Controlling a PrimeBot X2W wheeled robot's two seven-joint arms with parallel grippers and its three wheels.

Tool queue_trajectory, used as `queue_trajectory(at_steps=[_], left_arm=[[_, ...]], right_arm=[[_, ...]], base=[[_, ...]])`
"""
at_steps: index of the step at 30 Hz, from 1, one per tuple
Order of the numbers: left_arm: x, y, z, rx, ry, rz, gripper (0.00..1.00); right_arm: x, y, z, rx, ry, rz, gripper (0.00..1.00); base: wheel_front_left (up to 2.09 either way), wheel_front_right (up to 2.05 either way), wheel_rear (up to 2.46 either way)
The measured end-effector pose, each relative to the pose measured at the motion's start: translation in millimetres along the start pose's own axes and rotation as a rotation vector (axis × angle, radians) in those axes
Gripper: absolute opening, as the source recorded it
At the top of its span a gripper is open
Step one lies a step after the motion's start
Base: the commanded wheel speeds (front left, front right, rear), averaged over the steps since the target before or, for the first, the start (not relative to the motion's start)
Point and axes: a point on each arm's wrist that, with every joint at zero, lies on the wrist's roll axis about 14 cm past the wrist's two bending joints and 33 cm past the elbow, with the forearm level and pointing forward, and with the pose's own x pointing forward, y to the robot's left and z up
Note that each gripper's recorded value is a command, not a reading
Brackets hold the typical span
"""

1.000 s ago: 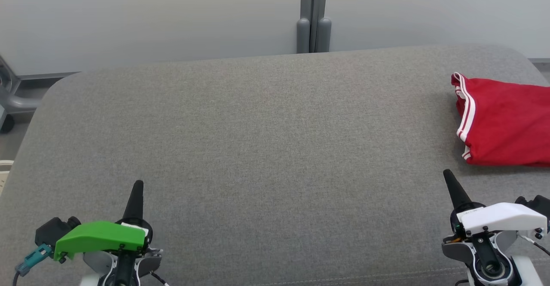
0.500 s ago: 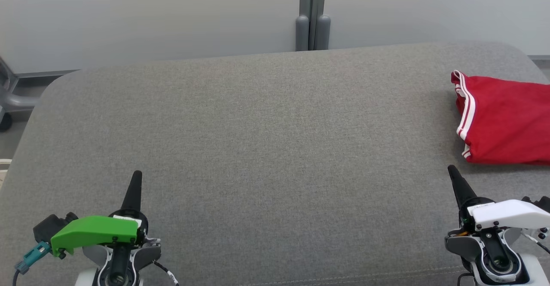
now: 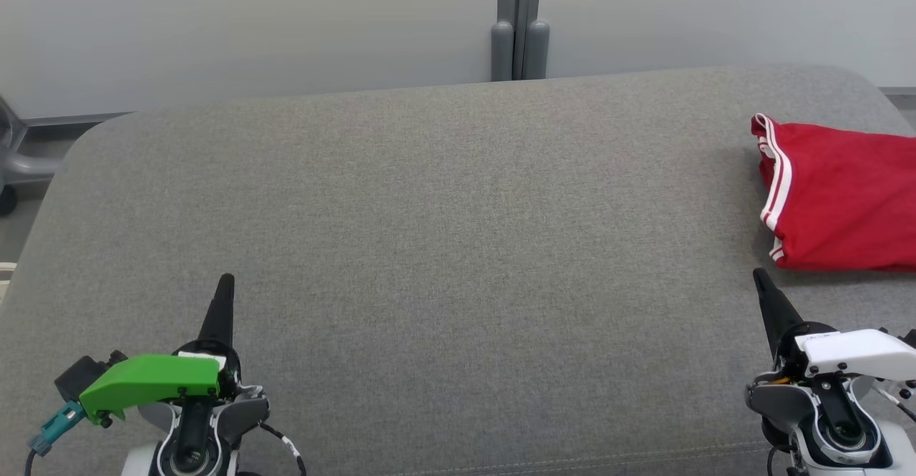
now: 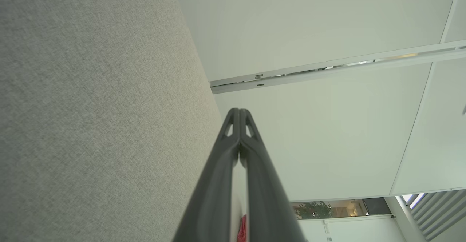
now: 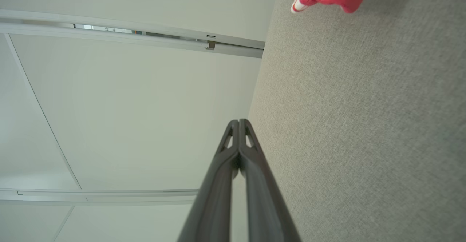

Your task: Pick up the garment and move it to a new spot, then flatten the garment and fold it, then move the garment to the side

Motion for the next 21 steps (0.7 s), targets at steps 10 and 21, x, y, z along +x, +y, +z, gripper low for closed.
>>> queue_trajectory(at_steps=[10,21], left_arm=[[3.9,-4.2,1.4,-0.073,-0.009,-0.023,0.00],[7.0,-6.8,1.4,-0.131,-0.017,-0.044,0.00]], right_arm=[[2.0,0.8,5.1,0.073,-0.013,0.008,0.00],[3.7,1.3,9.2,0.141,-0.022,0.017,0.00]], base=[[0.00,0.00,0.00],[0.00,0.00,0.00]])
